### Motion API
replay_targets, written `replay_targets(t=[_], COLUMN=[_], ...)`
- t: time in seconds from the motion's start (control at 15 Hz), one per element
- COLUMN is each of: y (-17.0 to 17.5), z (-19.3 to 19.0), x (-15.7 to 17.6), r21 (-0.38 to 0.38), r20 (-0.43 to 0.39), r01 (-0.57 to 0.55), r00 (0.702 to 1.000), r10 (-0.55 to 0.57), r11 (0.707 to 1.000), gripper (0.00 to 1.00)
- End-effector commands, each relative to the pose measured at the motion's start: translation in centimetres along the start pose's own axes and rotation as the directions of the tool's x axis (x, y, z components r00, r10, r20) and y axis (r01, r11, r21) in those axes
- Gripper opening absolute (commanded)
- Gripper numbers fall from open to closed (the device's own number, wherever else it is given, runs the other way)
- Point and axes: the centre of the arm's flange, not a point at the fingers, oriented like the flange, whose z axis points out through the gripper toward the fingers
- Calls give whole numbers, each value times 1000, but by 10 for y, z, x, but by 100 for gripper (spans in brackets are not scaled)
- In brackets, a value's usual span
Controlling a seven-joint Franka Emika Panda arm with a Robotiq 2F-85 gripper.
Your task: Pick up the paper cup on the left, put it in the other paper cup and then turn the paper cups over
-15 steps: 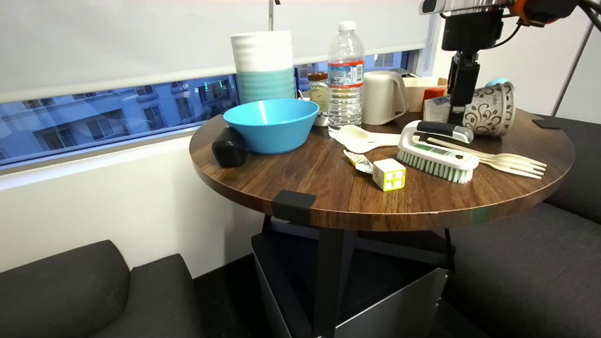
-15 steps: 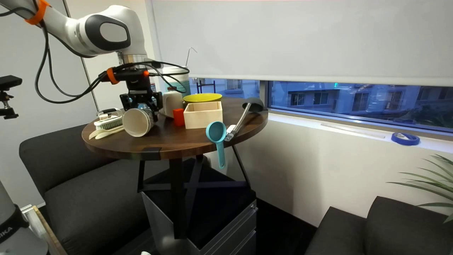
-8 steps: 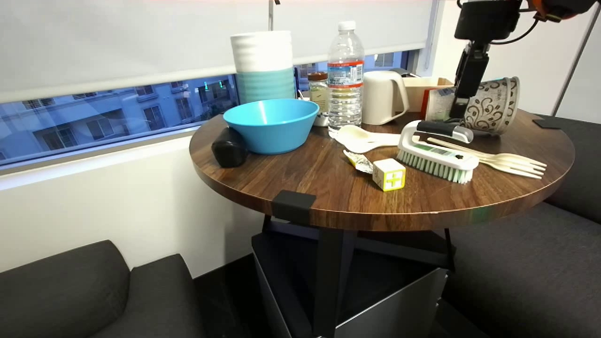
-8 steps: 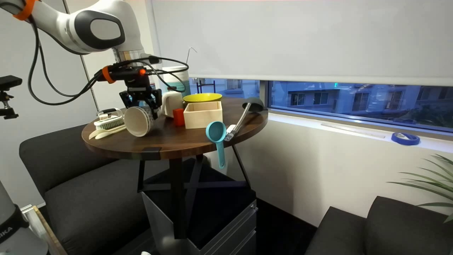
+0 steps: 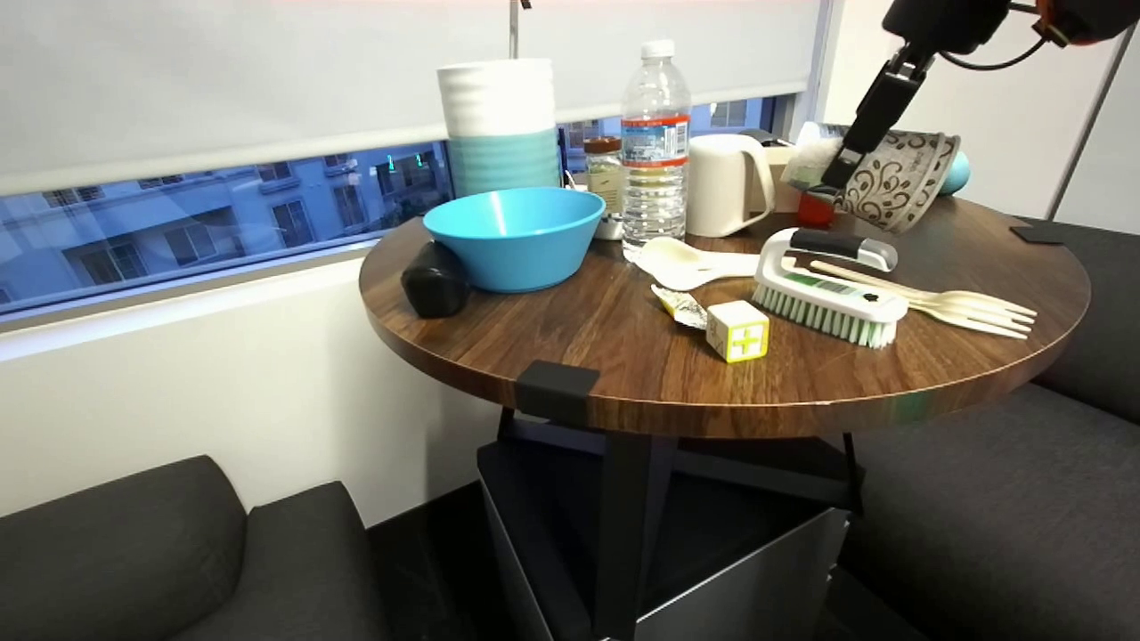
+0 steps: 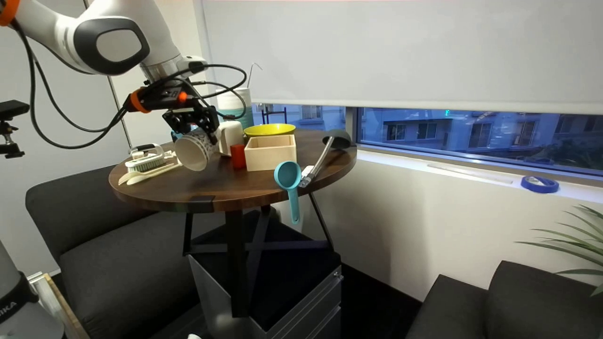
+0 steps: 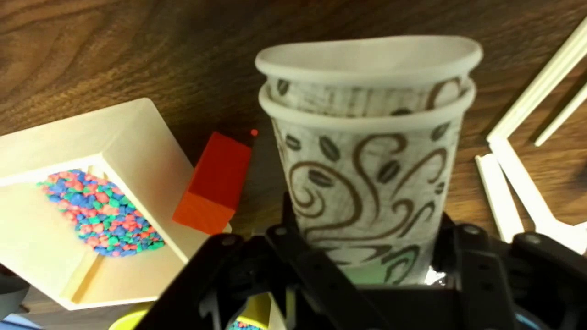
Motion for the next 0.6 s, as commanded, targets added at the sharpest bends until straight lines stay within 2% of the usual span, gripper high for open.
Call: replay_targets(t=[0.0, 0.53], y=[-5, -6], z=[0, -6], x=[-9, -3], r21=[-11, -37], r20=[-120, -310], r01=[-30, -76], r00=[992, 949], r10=[29, 61], r11=[999, 996], gripper=[37, 37])
